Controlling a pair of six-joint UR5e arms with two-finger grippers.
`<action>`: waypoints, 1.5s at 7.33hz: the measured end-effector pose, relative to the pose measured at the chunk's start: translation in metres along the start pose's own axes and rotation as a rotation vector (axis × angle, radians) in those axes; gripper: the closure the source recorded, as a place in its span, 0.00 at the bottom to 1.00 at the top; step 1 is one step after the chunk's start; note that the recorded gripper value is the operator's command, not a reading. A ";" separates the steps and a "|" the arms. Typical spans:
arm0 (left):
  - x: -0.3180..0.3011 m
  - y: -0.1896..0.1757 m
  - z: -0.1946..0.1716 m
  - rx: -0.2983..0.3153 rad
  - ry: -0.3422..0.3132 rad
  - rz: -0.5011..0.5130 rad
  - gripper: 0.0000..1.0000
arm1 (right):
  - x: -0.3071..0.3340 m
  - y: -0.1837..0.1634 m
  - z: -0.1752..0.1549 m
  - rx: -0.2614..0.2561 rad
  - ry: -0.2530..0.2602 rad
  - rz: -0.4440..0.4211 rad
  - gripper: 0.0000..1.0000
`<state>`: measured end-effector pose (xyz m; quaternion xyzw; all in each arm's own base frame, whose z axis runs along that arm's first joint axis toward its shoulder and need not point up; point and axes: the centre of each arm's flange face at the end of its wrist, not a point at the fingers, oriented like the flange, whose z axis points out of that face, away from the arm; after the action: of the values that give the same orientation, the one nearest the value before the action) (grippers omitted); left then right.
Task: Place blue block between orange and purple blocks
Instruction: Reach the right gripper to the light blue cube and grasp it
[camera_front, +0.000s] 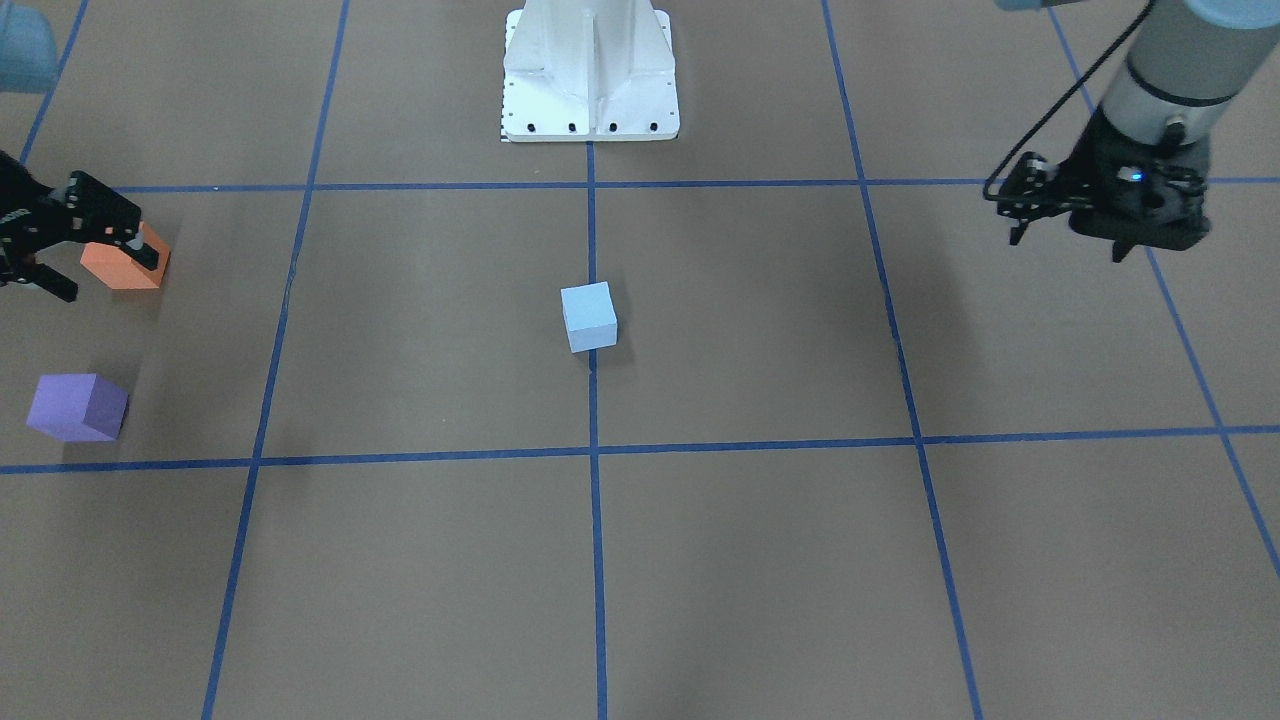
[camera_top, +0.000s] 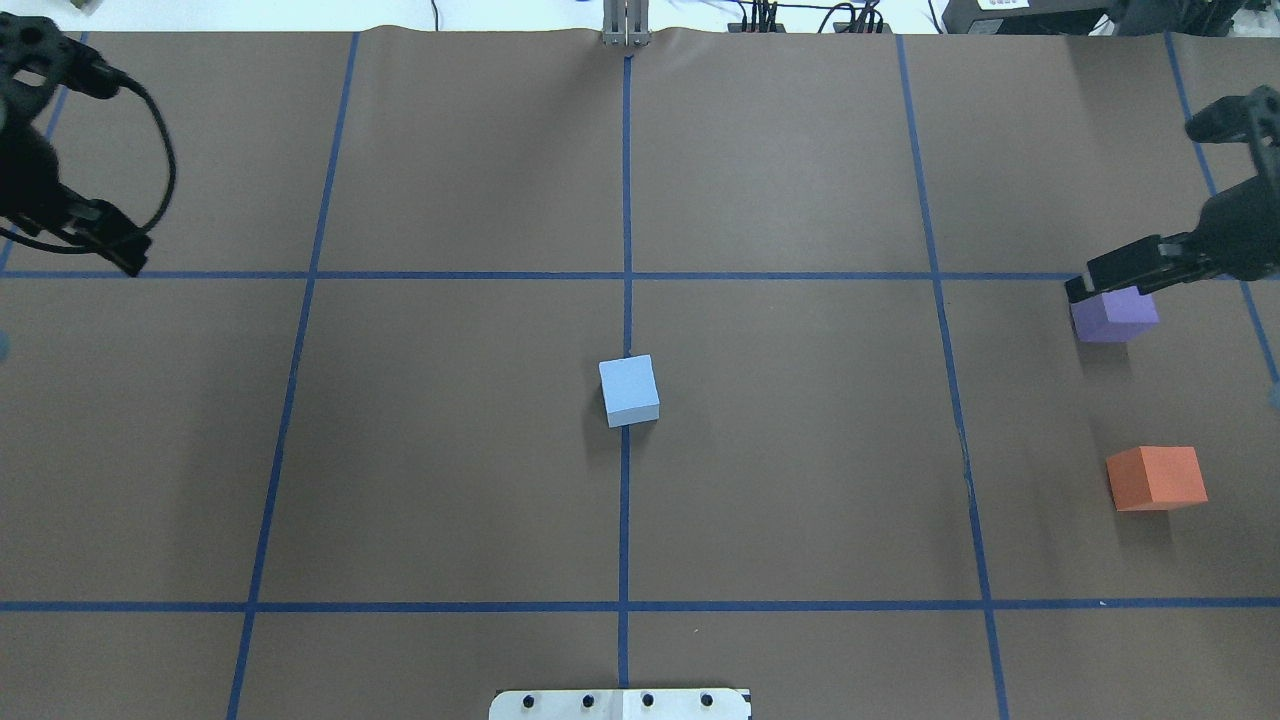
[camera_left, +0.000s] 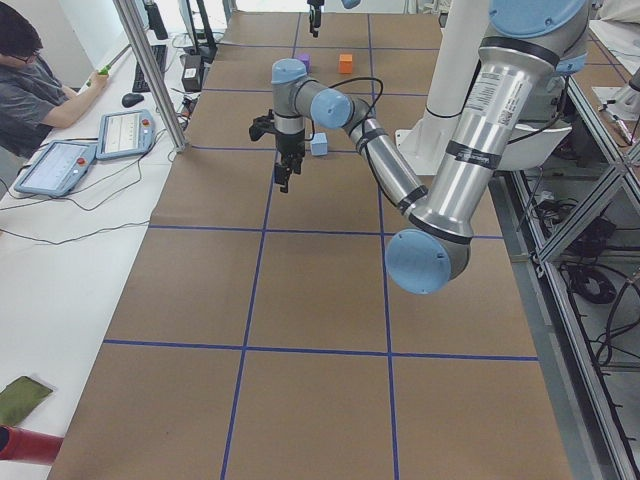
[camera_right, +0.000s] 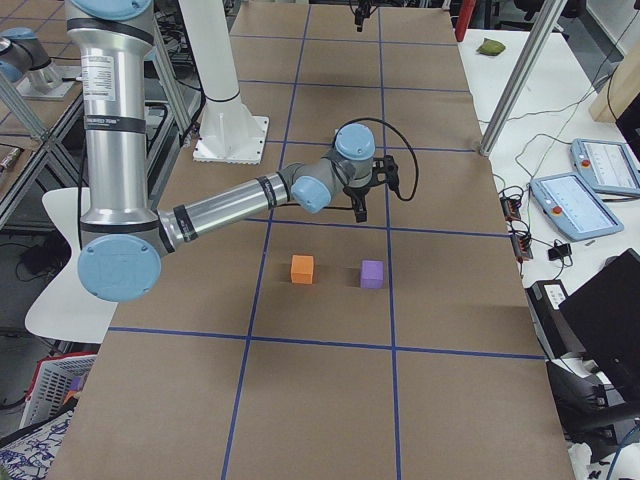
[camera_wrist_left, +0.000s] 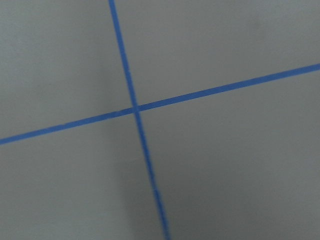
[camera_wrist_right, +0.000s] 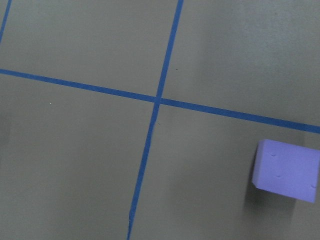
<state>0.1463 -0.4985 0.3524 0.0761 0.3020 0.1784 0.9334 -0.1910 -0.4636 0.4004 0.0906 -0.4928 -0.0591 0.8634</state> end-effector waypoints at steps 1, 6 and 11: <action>-0.067 0.026 0.003 -0.025 0.005 0.035 0.00 | -0.048 -0.010 0.018 -0.016 -0.001 0.029 0.00; -0.317 0.170 0.082 0.017 0.146 -0.180 0.00 | -0.295 -0.020 0.099 -0.031 0.165 0.067 0.00; -0.323 0.203 0.098 0.096 0.181 -0.169 0.00 | -0.408 -0.026 0.193 -0.005 0.262 0.060 0.00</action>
<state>-0.0981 -0.4371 0.6552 0.0786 0.3987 0.0908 0.9092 -0.5646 -0.4303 0.1483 0.0807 -0.3784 -0.0221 0.9219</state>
